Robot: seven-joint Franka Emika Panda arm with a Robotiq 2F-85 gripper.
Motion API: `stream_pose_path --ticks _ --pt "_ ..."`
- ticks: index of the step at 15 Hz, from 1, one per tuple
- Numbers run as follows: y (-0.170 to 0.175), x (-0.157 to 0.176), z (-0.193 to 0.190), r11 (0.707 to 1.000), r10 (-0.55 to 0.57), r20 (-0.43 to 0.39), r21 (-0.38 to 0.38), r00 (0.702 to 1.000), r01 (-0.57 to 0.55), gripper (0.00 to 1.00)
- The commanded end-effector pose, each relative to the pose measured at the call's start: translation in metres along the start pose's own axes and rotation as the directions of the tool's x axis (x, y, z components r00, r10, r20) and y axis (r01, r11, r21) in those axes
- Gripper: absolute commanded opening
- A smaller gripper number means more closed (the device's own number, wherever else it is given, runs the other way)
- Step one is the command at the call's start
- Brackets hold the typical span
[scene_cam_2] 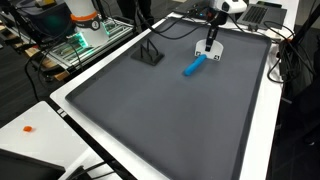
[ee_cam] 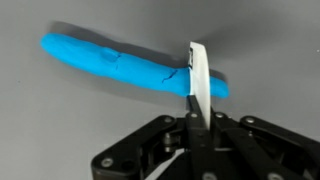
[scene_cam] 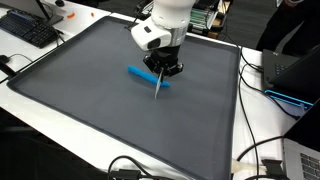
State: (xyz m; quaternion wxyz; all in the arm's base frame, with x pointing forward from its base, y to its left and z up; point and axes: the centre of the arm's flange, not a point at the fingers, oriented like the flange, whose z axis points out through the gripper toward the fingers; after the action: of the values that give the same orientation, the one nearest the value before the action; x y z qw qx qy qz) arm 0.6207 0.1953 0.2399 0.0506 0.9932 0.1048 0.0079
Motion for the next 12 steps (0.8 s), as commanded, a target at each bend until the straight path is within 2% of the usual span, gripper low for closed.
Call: stream_pose_path --ticks 1,4,12 --pt "-0.001 -0.013 0.016 1.0 -0.027 0.083 0.01 0.996 0.026 0.01" --pt "-0.006 -0.014 0.014 0.999 -0.039 0.099 0.039 0.994 0.035 0.01" --pt "-0.014 -0.011 -0.003 0.994 -0.037 0.076 0.104 0.996 0.028 0.01"
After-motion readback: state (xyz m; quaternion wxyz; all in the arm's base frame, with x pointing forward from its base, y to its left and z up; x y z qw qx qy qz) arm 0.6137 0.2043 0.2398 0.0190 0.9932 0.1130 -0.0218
